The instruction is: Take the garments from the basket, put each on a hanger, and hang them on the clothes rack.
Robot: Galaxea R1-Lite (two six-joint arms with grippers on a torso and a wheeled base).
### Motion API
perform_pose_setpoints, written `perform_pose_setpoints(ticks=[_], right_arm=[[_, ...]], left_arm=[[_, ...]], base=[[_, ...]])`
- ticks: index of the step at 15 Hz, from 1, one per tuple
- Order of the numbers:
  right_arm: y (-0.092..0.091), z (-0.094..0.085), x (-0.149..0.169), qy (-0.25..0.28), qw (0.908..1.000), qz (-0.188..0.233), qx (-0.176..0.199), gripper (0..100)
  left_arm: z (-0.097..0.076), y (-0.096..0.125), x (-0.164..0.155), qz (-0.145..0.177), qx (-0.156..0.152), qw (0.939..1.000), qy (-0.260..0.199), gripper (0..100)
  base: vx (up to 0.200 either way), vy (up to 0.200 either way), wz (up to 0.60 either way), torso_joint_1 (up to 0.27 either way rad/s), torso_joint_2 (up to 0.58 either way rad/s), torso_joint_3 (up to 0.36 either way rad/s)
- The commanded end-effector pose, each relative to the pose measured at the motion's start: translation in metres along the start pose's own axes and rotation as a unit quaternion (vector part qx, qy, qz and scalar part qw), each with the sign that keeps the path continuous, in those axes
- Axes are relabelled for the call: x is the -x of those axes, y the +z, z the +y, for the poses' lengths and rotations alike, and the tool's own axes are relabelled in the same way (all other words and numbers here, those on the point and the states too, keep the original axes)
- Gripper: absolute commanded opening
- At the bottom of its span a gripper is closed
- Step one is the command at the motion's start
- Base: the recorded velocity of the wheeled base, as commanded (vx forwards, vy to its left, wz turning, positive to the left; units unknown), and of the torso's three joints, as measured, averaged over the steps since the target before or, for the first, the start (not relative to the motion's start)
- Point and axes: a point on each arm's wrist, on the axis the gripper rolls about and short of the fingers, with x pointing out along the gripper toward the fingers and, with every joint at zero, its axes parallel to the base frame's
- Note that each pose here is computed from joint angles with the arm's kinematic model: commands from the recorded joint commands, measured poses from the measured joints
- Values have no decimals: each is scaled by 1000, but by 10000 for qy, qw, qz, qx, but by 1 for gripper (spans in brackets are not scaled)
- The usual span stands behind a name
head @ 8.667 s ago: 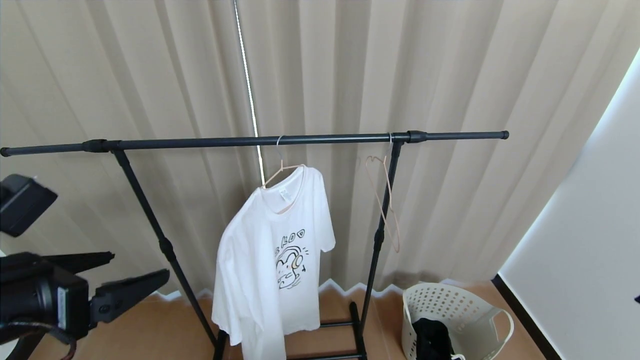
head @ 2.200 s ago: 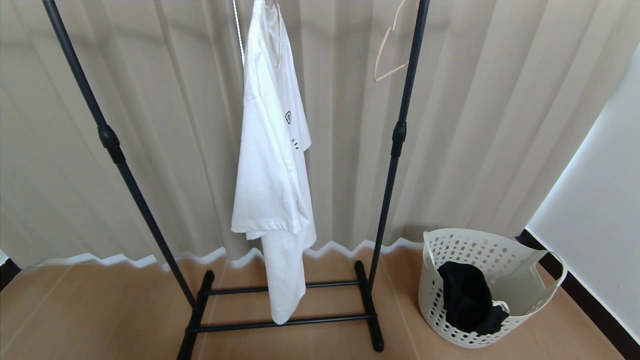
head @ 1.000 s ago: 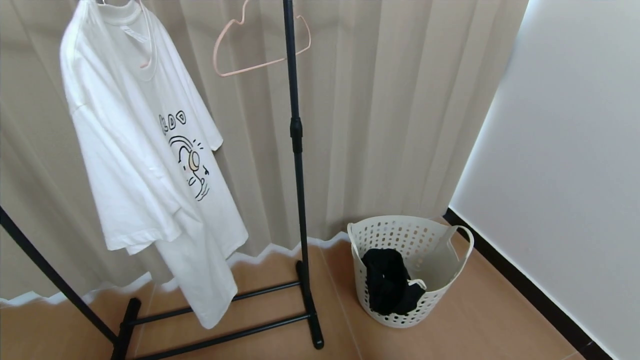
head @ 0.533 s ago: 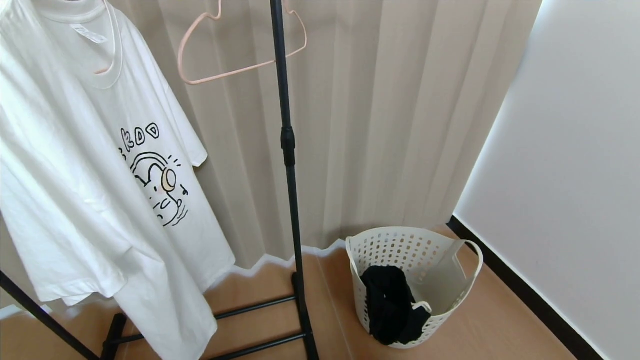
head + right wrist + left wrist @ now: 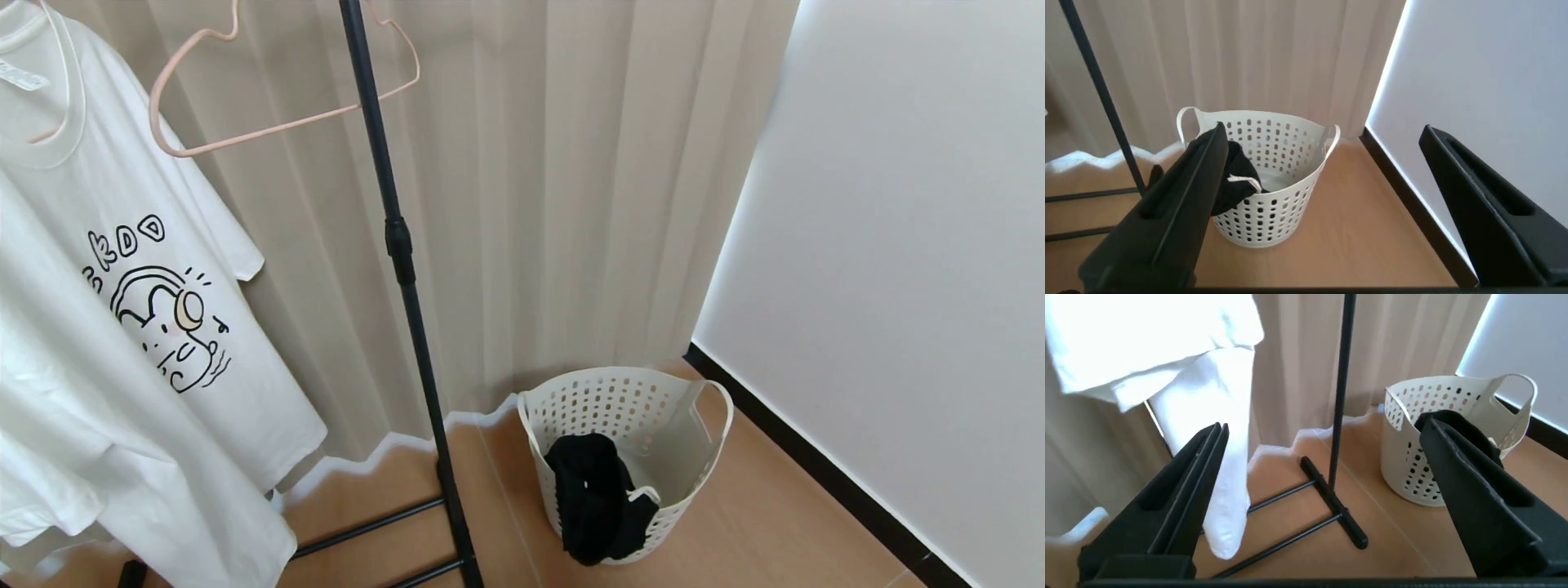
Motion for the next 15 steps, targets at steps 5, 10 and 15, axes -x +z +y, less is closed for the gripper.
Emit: perform_pose_setpoints(ticks=[5, 10, 15], right_arm=[[0, 0, 0, -3, 10000, -5, -3, 100], [0, 0, 0, -3, 10000, -13, -10, 100], [0, 0, 0, -3, 10000, -13, -10, 100]], left_arm=[[0, 0, 0, 3, 1, 10000, -1, 100], [0, 0, 0, 3, 8, 10000, -1, 100], [0, 0, 0, 4, 16, 10000, 14, 100]], base=[[0, 0, 0, 0, 0, 0], [0, 0, 0, 0, 0, 0], [0, 0, 0, 0, 0, -146]])
